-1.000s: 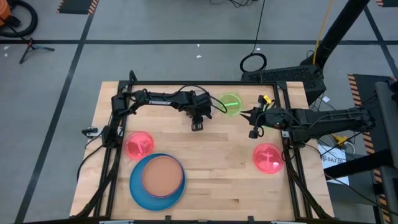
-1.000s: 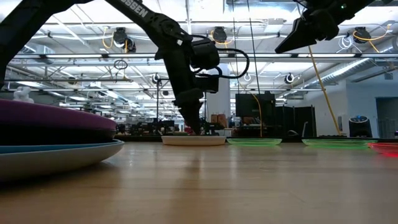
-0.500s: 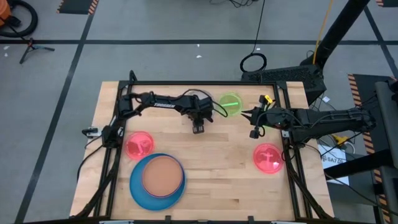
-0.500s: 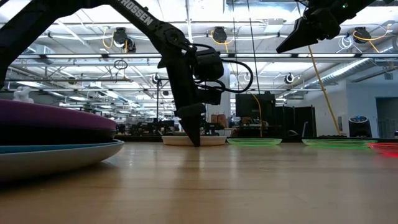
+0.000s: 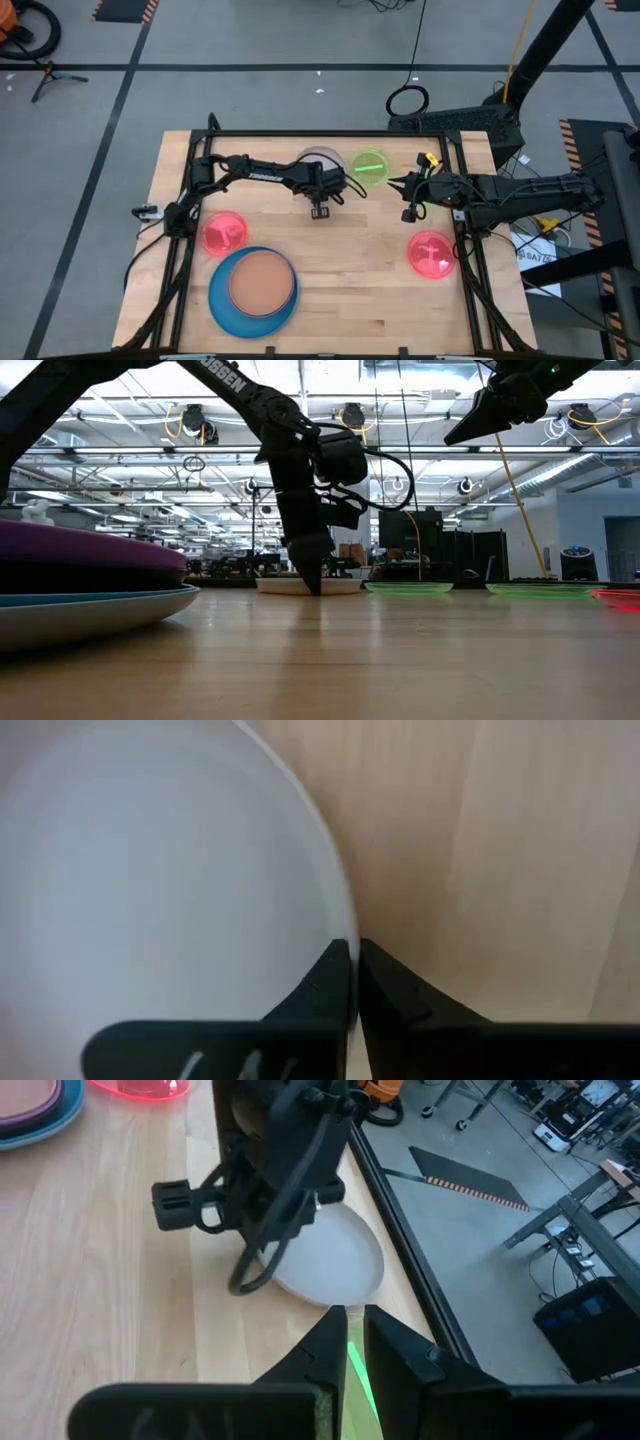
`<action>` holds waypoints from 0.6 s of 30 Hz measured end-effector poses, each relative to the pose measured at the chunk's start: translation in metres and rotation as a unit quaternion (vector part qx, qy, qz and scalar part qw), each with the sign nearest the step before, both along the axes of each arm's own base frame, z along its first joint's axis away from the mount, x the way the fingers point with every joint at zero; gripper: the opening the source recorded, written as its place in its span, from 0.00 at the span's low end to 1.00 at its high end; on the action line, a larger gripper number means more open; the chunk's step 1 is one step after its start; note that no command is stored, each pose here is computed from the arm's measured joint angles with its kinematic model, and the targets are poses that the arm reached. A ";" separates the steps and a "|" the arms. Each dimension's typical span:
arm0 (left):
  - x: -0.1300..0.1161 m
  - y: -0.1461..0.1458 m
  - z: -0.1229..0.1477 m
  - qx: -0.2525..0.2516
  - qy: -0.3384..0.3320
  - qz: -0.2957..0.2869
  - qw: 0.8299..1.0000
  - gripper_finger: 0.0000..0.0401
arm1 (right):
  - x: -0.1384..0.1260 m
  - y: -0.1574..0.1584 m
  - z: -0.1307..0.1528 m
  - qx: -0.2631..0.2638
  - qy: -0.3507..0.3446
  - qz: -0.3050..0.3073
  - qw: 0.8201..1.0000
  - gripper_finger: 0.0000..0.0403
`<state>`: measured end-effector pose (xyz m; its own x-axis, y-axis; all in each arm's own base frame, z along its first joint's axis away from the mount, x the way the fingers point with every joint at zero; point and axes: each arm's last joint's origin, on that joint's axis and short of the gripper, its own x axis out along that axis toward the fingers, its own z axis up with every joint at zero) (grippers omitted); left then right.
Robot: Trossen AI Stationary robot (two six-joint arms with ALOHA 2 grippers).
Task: Stack plastic plates
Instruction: Stack the gray plate on the brown plate
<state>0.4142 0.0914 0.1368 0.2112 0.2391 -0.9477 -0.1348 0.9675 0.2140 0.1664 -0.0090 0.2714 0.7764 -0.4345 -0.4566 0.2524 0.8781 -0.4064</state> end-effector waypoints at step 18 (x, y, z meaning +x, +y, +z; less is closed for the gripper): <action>-0.049 -0.090 0.122 -0.030 -0.047 -0.040 0.998 0.03 | 0.001 0.000 0.001 0.000 -0.007 0.001 1.000 0.08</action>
<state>0.3650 0.0018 0.2585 0.3168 0.1608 -0.9348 -0.0735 0.9867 0.1448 0.1672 -0.0089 0.2725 0.7836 -0.4330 -0.4456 0.2569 0.8788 -0.4021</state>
